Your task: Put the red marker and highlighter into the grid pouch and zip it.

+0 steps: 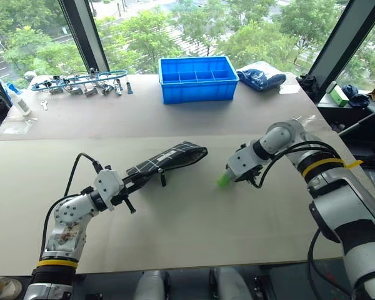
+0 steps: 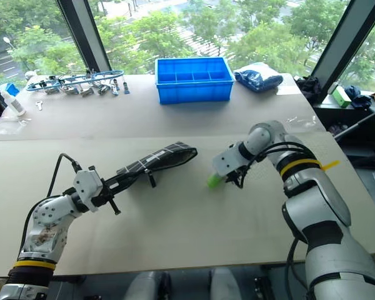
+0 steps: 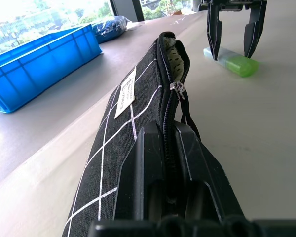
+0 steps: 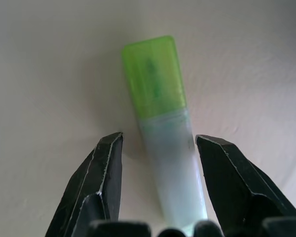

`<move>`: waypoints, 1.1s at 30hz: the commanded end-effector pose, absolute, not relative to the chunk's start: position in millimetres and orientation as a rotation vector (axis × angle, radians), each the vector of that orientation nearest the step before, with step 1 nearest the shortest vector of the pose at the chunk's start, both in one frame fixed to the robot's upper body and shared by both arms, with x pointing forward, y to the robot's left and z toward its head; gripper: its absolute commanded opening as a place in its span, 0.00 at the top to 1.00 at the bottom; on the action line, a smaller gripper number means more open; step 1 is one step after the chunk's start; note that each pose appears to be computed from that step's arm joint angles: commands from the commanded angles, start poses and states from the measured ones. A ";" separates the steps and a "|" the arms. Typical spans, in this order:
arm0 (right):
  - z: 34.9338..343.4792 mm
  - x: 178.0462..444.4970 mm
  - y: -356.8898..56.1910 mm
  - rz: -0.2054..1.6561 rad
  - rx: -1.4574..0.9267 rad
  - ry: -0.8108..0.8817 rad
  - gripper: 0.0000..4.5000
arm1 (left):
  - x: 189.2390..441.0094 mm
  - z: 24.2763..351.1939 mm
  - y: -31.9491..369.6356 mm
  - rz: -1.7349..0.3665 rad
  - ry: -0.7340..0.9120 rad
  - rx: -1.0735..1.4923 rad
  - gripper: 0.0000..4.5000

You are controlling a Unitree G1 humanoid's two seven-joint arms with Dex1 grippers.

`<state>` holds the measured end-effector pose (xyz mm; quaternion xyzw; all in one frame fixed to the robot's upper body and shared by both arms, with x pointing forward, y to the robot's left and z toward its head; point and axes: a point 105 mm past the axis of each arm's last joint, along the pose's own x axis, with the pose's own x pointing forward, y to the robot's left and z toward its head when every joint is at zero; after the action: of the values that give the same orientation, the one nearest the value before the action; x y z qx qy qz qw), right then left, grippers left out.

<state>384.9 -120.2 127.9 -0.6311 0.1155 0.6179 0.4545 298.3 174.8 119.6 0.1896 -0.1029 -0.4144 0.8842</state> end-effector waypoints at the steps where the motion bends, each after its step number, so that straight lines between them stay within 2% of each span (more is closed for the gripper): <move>1: 126.5 392.0 -107.3 1.501 -1.611 0.270 0.41 | 295.6 130.4 173.9 -0.850 -0.258 0.414 1.00; 3: 124.7 391.6 -106.0 1.515 -1.615 0.285 0.41 | 295.0 130.9 174.3 -0.843 -0.259 0.415 1.00; 6: 126.3 388.8 -109.7 1.544 -1.602 0.303 0.56 | 294.4 131.5 175.7 -0.832 -0.260 0.414 1.00; 9: 126.9 384.0 -120.2 1.576 -1.569 0.349 0.78 | 293.2 130.8 177.2 -0.828 -0.256 0.415 1.00; 14: 128.2 378.8 -127.5 1.593 -1.491 0.362 0.78 | 296.2 131.9 174.9 -0.835 -0.261 0.411 1.00; 20: 161.4 390.1 -124.3 1.395 -1.358 0.174 0.78 | 300.0 134.3 168.6 -0.851 -0.273 0.403 1.00; 24: 189.5 376.7 -109.8 1.290 -1.262 -0.022 0.78 | 299.3 132.5 168.8 -0.856 -0.267 0.399 1.00; 26: 195.9 359.7 -97.4 1.248 -1.223 -0.076 0.78 | 299.6 131.8 170.0 -0.858 -0.261 0.396 1.00; 30: 197.6 327.6 -78.7 1.236 -1.212 -0.083 0.78 | 299.8 130.6 170.6 -0.866 -0.255 0.394 1.00; 33: 205.3 335.6 -71.6 1.102 -1.237 -0.071 0.78 | 300.3 129.7 170.9 -0.869 -0.255 0.395 1.00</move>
<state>328.4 -74.5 184.0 -0.5311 -0.0144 0.5449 0.6486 299.4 170.2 122.2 0.1873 -0.1085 -0.4189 0.8819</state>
